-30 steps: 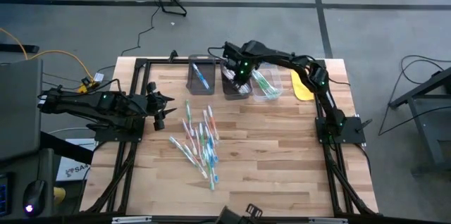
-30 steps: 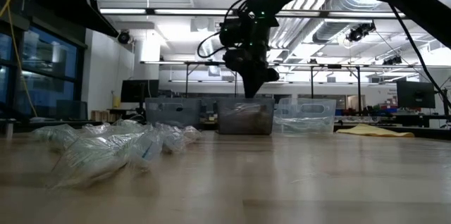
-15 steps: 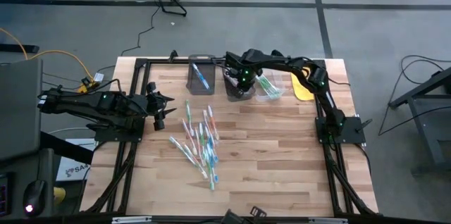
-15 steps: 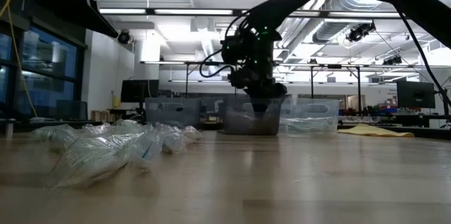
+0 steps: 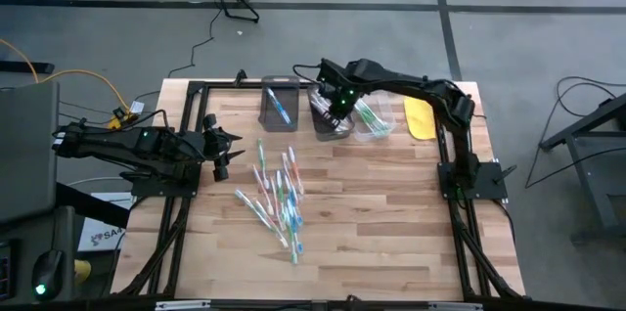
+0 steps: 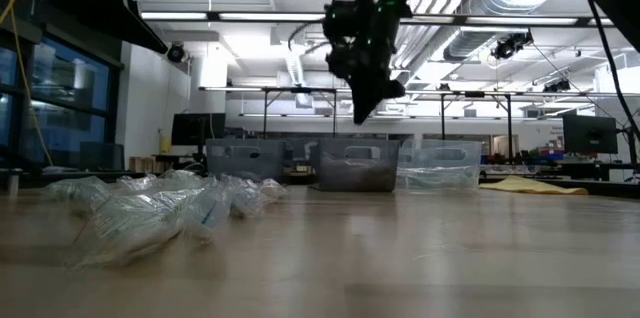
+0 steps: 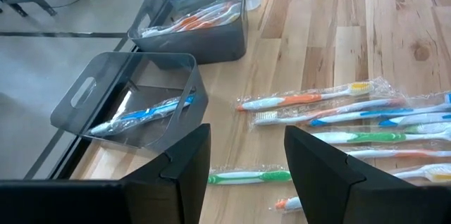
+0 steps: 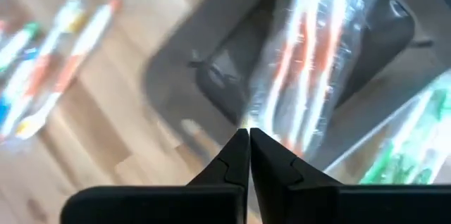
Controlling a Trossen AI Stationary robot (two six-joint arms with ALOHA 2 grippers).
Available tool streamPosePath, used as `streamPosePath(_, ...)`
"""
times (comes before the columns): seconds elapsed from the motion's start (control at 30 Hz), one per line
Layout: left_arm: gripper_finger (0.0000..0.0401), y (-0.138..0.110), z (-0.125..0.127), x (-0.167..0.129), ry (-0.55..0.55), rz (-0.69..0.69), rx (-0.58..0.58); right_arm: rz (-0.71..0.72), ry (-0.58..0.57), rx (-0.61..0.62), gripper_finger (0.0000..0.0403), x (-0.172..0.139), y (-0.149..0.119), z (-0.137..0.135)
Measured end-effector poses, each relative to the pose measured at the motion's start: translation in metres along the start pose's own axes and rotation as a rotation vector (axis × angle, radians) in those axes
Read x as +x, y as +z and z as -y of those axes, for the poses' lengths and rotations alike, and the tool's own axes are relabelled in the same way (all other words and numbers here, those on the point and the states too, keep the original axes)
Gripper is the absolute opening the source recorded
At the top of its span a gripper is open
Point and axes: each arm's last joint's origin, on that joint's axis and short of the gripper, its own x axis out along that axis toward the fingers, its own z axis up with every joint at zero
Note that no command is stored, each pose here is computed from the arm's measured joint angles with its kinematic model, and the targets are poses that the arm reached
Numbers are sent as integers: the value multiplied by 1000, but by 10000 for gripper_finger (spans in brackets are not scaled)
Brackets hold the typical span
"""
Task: Pick & Place Toothbrushes
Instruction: Put the orange toothbrush into the right black bin
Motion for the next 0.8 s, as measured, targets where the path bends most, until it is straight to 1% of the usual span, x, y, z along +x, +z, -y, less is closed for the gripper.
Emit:
streamPosePath(0.17, 175, 0, 0, 0, 0, 0, 0, 11, 22, -93, 34, -6, -7, -29)
streamPosePath(0.27, 175, 0, 0, 0, 0, -1, 1, 4, 36, -169, 62, -4, -14, -52)
streamPosePath(0.33, 175, 0, 0, 0, 0, -1, 1, 16, 31, -194, 84, -2, -18, -68)
streamPosePath(0.47, 175, 0, 0, 0, 0, -2, 1, 97, 17, -126, 122, 3, -22, -101)
streamPosePath(0.53, 175, 0, 0, 0, 0, -2, 0, 163, 16, -106, 136, 9, -25, -117)
streamPosePath(0.6, 175, 0, 0, 0, 0, -2, -3, 217, -9, -64, 147, 18, -30, -129)
streamPosePath(0.67, 175, 0, 0, 0, 0, -1, -4, 249, -52, -35, 158, 27, -37, -135)
streamPosePath(0.8, 175, 0, 0, 0, 0, -1, -4, 302, -44, 52, 171, 50, -48, -140)
